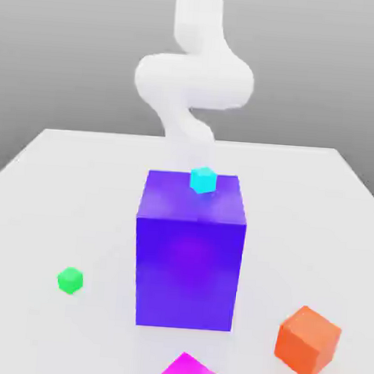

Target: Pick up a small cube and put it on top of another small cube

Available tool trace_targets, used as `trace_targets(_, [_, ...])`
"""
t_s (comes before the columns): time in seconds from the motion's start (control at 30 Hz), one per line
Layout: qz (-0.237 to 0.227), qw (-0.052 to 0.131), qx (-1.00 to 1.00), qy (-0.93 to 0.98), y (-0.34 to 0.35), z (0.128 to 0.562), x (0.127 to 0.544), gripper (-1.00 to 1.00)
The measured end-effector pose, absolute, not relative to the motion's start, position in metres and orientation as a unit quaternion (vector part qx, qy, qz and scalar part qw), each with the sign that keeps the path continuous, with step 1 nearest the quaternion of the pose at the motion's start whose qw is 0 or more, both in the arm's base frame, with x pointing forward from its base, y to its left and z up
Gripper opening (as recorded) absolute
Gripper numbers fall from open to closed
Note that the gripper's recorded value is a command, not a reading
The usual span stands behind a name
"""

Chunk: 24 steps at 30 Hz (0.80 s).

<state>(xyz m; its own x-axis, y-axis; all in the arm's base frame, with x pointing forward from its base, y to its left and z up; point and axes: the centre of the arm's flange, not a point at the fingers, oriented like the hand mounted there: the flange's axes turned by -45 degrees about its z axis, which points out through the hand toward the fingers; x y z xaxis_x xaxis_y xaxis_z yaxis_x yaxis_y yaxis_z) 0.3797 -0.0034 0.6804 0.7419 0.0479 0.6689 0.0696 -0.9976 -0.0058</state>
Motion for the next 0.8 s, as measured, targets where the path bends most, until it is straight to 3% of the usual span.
trace_targets(0.2, [-0.282, 0.038, -0.951, -0.122, -0.002, 0.594, 0.451, 0.00])
trace_targets(0.4, [-0.210, 0.048, -0.955, -0.206, 0.008, 0.496, 0.501, 0.00])
trace_targets(0.6, [-0.138, 0.045, -0.947, -0.288, 0.020, 0.394, 0.529, 0.00])
trace_targets(0.8, [-0.067, 0.028, -0.928, -0.366, 0.024, 0.294, 0.536, 0.00])
